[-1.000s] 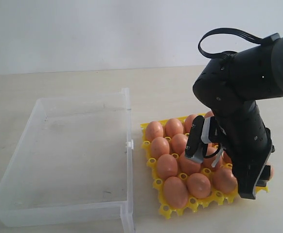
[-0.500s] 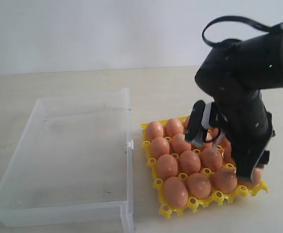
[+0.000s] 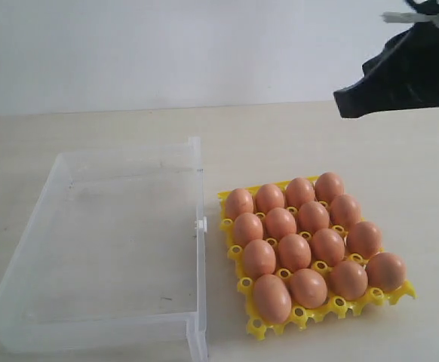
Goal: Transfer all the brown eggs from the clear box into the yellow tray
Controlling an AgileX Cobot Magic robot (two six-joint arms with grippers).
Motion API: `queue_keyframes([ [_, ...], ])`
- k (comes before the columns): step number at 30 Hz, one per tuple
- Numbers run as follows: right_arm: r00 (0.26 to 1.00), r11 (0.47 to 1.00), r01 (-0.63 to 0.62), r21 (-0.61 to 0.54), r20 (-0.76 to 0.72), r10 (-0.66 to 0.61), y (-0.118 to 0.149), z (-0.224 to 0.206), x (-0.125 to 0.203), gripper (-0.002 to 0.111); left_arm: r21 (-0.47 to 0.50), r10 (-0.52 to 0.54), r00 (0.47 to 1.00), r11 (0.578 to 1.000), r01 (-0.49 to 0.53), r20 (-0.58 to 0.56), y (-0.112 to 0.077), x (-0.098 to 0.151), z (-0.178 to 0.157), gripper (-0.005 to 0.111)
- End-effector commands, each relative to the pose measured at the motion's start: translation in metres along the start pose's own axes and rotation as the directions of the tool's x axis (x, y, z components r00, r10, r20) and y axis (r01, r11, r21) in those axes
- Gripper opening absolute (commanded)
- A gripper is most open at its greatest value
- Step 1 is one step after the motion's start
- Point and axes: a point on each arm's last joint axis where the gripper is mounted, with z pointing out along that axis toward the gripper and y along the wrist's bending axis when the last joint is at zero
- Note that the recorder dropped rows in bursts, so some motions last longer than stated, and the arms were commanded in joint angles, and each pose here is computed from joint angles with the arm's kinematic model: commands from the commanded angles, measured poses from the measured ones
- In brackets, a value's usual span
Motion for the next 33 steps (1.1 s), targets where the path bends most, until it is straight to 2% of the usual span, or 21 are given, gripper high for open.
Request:
queue_keyframes([
  [1, 0.986, 0.989, -0.139, -0.054, 0.084, 0.143, -0.01, -0.015, 0.041, 0.0, -0.003, 0.003, 1.0, 1.0, -0.003, 0.004, 0.0, -0.002, 0.0, 0.0],
  [4, 0.971, 0.978, -0.185, -0.097, 0.134, 0.197, -0.012, -0.024, 0.071, 0.0, -0.003, 0.003, 1.0, 1.0, -0.003, 0.004, 0.0, -0.002, 0.0, 0.0],
  [6, 0.961, 0.984, -0.149, -0.102, 0.218, 0.168, -0.012, -0.029, 0.093, 0.0, -0.003, 0.003, 1.0, 1.0, -0.003, 0.004, 0.0, -0.002, 0.0, 0.0],
  [8, 0.927, 0.992, -0.109, -0.06, 0.355, 0.123, -0.015, -0.038, 0.112, 0.0, -0.003, 0.003, 1.0, 1.0, -0.003, 0.004, 0.0, -0.002, 0.0, 0.0],
  [10, 0.876, 0.988, -0.153, -0.034, 0.458, 0.152, -0.018, -0.049, 0.123, 0.0, -0.003, 0.003, 1.0, 1.0, -0.003, 0.004, 0.0, -0.002, 0.0, 0.0],
  [18, 0.846, 0.983, -0.169, -0.066, 0.502, 0.179, -0.016, -0.075, 0.134, 0.0, -0.003, 0.003, 1.0, 1.0, -0.003, 0.004, 0.0, -0.002, 0.0, 0.0],
  [27, 0.828, 0.983, -0.169, -0.068, 0.532, 0.179, -0.017, -0.082, 0.134, 0.0, -0.003, 0.003, 1.0, 1.0, -0.003, 0.004, 0.0, -0.002, 0.0, 0.0],
  [29, 0.792, 0.979, -0.204, -0.009, 0.586, 0.171, -0.023, -0.094, 0.136, 0.0, -0.003, 0.003, 1.0, 1.0, -0.003, 0.004, 0.0, -0.002, 0.0, 0.0],
  [32, 0.701, 0.956, -0.271, 0.108, 0.704, 0.119, -0.029, -0.123, 0.143, 0.0, -0.003, 0.003, 1.0, 1.0, -0.003, 0.004, 0.0, -0.002, 0.0, 0.0],
  [33, 0.702, 0.949, -0.293, 0.115, 0.7, 0.132, -0.028, -0.126, 0.148, 0.0, -0.003, 0.003, 1.0, 1.0, -0.003, 0.004, 0.0, -0.002, 0.0, 0.0],
])
